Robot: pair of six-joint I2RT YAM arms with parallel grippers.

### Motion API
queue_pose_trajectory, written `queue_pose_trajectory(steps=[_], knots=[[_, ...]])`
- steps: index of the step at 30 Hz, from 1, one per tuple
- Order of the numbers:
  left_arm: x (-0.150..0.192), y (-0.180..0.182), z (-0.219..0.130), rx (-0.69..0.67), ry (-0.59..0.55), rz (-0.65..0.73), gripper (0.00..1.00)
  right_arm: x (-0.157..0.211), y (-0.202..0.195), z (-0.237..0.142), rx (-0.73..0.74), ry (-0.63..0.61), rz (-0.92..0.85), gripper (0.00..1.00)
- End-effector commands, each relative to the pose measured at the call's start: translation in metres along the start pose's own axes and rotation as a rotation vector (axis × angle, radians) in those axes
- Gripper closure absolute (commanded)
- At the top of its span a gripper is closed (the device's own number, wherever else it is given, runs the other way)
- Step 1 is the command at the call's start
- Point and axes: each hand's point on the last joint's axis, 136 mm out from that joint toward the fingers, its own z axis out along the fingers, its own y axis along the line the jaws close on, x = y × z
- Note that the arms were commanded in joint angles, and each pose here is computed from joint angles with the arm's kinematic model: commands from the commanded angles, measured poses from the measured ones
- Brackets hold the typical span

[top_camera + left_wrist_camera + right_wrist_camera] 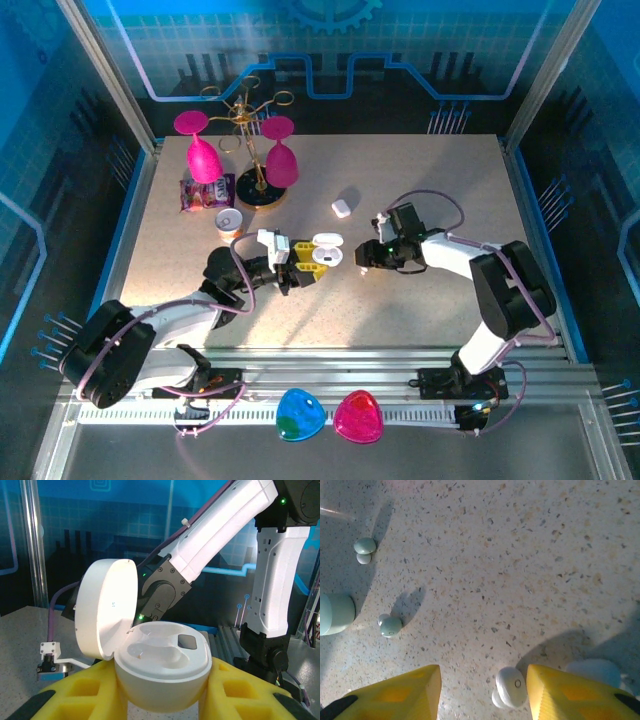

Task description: Insert the wireless bluetooth earbuds into the charging case

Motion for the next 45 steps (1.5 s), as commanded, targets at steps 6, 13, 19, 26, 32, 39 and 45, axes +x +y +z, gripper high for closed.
queue_pose_trajectory(steps=[6,13,19,26,32,39,45], knots=[[-0.002,0.002,0.000,-0.004,-0.014,0.025,0.78,0.002,0.004,0.016,-0.045,0.032,-0.005,0.52],[-0.003,0.002,0.000,-0.003,-0.015,0.025,0.78,0.009,0.008,0.011,-0.066,0.036,-0.003,0.53],[-0.004,0.002,0.000,-0.005,-0.017,0.025,0.78,0.009,0.014,-0.005,-0.042,0.002,-0.045,0.52],[-0.004,0.003,0.001,0.002,-0.026,0.019,0.78,0.008,0.011,-0.007,-0.016,0.005,-0.052,0.52],[-0.004,0.002,0.000,-0.001,-0.023,0.021,0.78,0.017,0.002,0.000,0.034,0.040,-0.044,0.52],[-0.005,0.003,0.001,-0.003,-0.017,0.029,0.78,0.026,-0.003,0.007,0.031,0.058,-0.033,0.52],[-0.007,0.003,0.002,0.005,-0.023,0.027,0.78,0.027,-0.003,0.016,0.013,0.075,-0.025,0.52]])
